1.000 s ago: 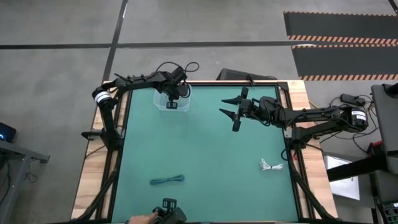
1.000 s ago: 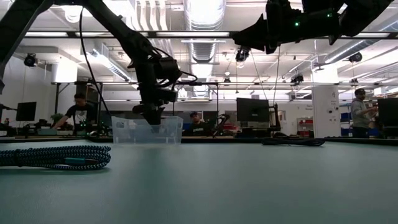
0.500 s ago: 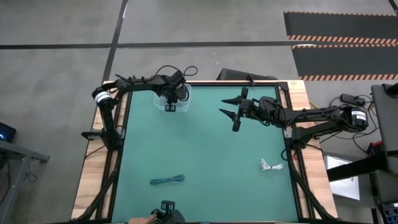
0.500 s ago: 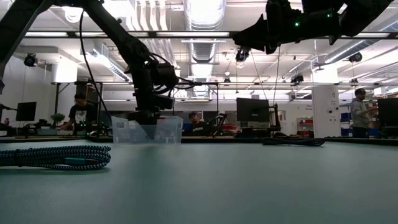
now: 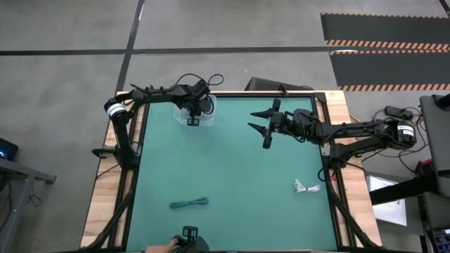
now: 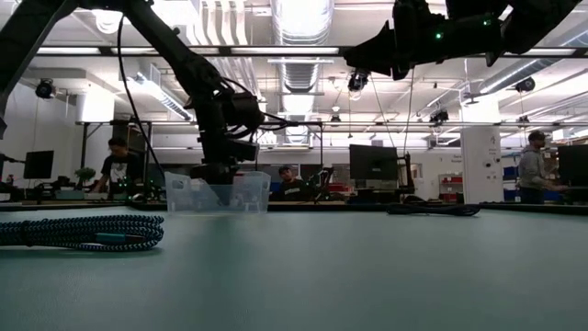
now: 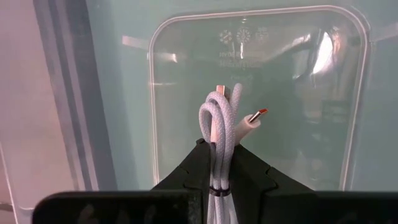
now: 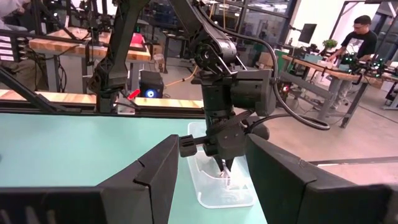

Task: Pick and place USB-C Cables
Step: Put the light blue charger cable into the transparent bin

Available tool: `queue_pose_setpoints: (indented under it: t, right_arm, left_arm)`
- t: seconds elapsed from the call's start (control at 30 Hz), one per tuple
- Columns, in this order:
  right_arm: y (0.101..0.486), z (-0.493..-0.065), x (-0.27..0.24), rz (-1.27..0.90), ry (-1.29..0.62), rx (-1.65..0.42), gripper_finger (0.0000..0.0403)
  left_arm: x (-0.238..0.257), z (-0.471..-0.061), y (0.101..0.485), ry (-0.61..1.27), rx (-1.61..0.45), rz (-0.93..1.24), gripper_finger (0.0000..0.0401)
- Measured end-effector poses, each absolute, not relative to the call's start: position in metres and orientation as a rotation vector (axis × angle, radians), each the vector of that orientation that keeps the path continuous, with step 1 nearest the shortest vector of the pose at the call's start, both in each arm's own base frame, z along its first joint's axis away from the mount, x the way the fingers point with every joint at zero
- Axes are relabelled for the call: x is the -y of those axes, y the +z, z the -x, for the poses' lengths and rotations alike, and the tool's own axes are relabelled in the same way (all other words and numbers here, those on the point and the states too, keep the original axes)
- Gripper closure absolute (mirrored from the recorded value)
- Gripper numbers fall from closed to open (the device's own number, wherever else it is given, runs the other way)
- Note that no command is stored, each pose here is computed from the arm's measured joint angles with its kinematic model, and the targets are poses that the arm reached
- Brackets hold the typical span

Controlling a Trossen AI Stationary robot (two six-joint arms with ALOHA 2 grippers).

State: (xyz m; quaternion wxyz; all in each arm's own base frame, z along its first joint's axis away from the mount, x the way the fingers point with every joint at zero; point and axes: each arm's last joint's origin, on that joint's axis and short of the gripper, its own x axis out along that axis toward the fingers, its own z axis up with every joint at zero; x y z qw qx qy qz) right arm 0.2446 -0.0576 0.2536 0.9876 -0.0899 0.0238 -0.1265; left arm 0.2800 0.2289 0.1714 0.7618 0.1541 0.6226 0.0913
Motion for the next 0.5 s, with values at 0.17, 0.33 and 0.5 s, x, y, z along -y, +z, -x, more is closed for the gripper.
queue_pose_setpoints:
  t: [0.17,0.33,0.5]
  right_arm:
    - [0.2536,-0.2446,0.0576,0.181,-0.254,-0.048,0.0225]
    - [0.2536,-0.2446,0.0576,0.180,-0.254,-0.048,0.0225]
    - [0.2536,-0.2446,0.0576,0.180,-0.254,-0.048,0.0225]
  left_arm:
    - [-0.2289,-0.2801,0.1714,0.199,-1.354,-0.335,0.0358]
    - [-0.2292,-0.2800,0.1715,0.206,-1.358,-0.339,0.0328]
    - [-0.2294,-0.2803,0.1717,0.210,-1.356,-0.342,0.0310]
